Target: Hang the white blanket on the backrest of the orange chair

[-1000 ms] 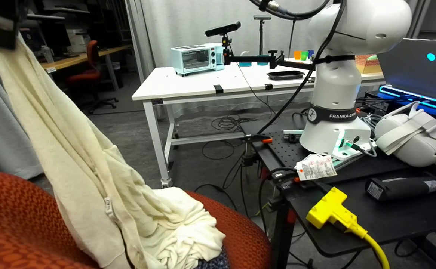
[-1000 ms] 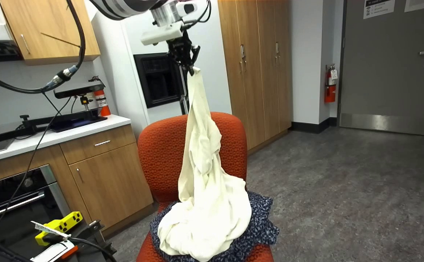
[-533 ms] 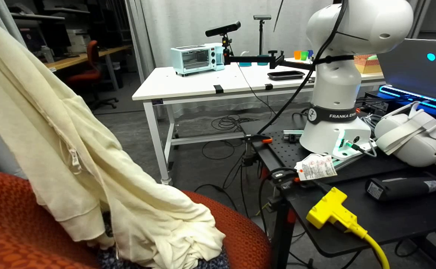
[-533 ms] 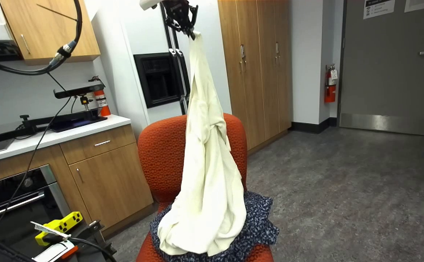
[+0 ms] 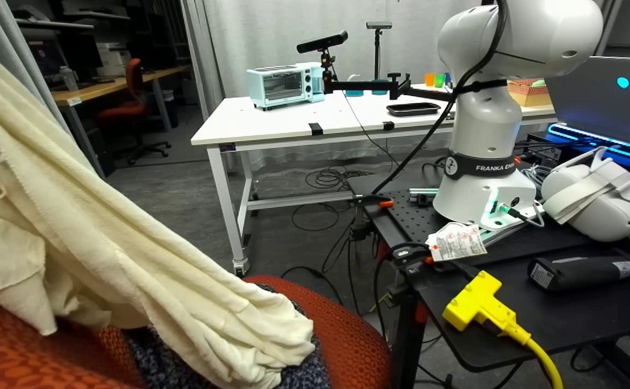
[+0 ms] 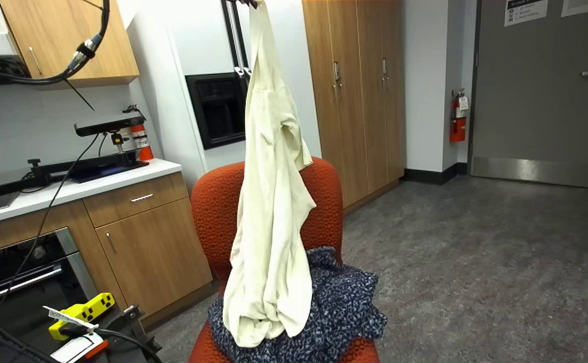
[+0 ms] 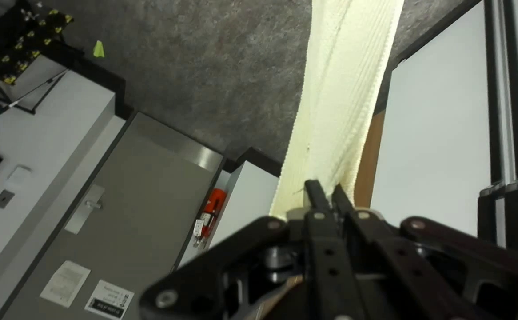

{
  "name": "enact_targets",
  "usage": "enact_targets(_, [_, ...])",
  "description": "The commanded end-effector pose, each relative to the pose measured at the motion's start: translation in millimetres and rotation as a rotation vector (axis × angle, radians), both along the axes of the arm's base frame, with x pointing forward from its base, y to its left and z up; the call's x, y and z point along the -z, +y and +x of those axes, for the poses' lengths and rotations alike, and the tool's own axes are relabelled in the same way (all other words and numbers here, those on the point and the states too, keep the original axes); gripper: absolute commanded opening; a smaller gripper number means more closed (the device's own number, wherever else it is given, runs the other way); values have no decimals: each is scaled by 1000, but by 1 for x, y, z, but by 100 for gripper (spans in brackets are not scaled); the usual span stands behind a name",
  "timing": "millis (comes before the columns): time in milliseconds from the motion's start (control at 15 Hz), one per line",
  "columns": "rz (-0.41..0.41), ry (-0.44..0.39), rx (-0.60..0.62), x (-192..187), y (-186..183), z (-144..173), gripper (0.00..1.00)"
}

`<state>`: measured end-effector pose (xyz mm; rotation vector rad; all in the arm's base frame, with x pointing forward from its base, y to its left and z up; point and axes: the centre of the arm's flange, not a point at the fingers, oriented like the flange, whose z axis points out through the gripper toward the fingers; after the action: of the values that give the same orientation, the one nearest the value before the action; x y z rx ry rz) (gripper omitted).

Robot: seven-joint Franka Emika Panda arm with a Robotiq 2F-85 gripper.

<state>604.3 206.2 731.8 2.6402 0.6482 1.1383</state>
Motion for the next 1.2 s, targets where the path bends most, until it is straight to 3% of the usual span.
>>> enact_targets(0, [-53, -113, 30, -64, 58, 22, 1])
enact_targets(333, [-103, -282, 53, -114, 119, -6, 1])
enact_targets(600, [-64, -438, -19, -150, 166, -38, 1])
enact_targets(667, [-7, -456, -44, -137, 160, 2, 1])
enact_targets(867, [105, -433, -135, -114, 168, 27, 1])
enact_targets(1133, [159, -269, -195, -28, 172, 91, 1])
